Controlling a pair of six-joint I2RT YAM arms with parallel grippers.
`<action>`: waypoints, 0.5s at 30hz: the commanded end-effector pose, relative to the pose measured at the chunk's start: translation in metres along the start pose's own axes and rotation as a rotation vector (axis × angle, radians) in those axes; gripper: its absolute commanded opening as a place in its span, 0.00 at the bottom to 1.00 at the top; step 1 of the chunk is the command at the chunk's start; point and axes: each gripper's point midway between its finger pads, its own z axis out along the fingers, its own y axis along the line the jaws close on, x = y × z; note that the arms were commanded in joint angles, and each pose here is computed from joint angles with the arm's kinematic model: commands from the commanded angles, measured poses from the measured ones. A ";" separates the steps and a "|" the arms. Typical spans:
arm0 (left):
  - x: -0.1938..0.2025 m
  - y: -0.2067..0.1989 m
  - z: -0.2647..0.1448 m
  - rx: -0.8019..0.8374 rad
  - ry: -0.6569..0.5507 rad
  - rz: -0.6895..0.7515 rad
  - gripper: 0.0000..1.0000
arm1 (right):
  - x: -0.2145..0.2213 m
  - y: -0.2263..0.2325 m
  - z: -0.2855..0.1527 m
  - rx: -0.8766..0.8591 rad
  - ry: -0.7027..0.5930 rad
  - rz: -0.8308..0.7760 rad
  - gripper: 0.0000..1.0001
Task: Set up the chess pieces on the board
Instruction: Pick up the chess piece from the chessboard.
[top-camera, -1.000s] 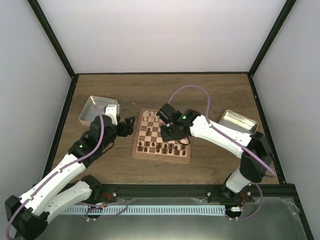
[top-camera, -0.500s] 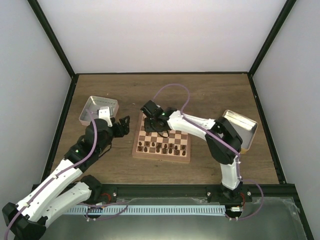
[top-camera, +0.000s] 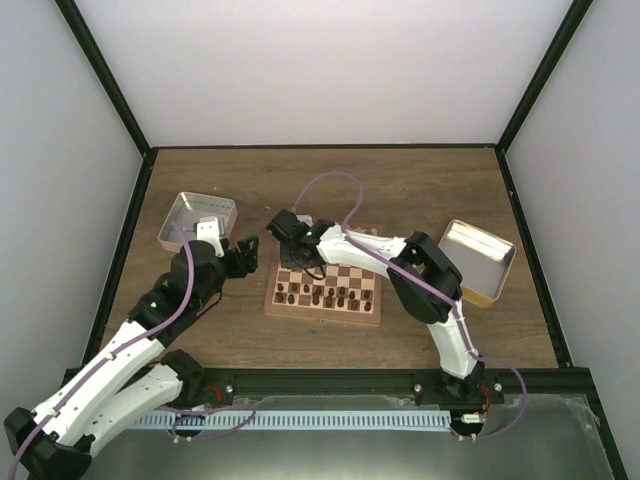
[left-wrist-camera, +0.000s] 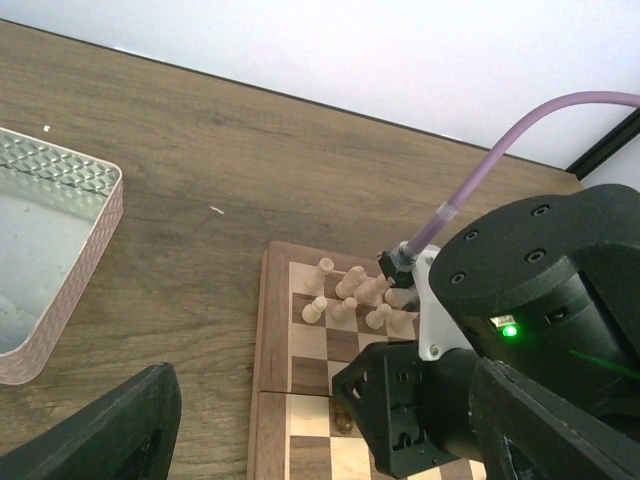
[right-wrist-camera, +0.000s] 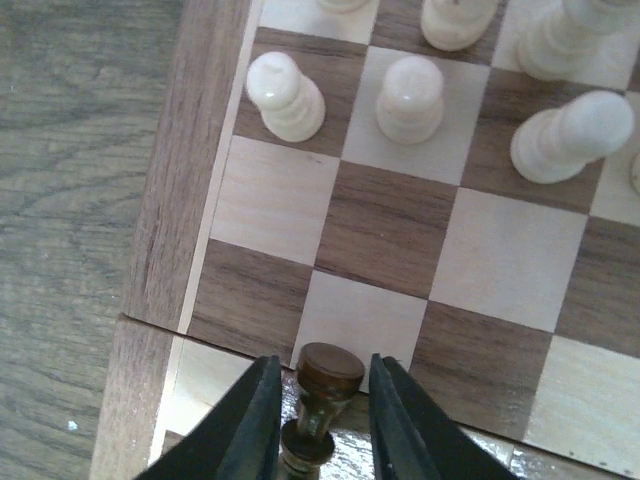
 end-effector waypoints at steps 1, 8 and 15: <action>0.001 0.001 0.001 -0.001 -0.003 0.011 0.81 | -0.007 -0.005 0.005 0.068 -0.025 -0.013 0.16; 0.002 0.001 0.001 0.001 0.003 0.008 0.81 | -0.001 -0.013 0.012 0.117 0.005 -0.059 0.21; -0.001 0.010 -0.002 -0.037 -0.028 -0.029 0.81 | 0.005 -0.017 0.021 0.139 0.023 -0.076 0.24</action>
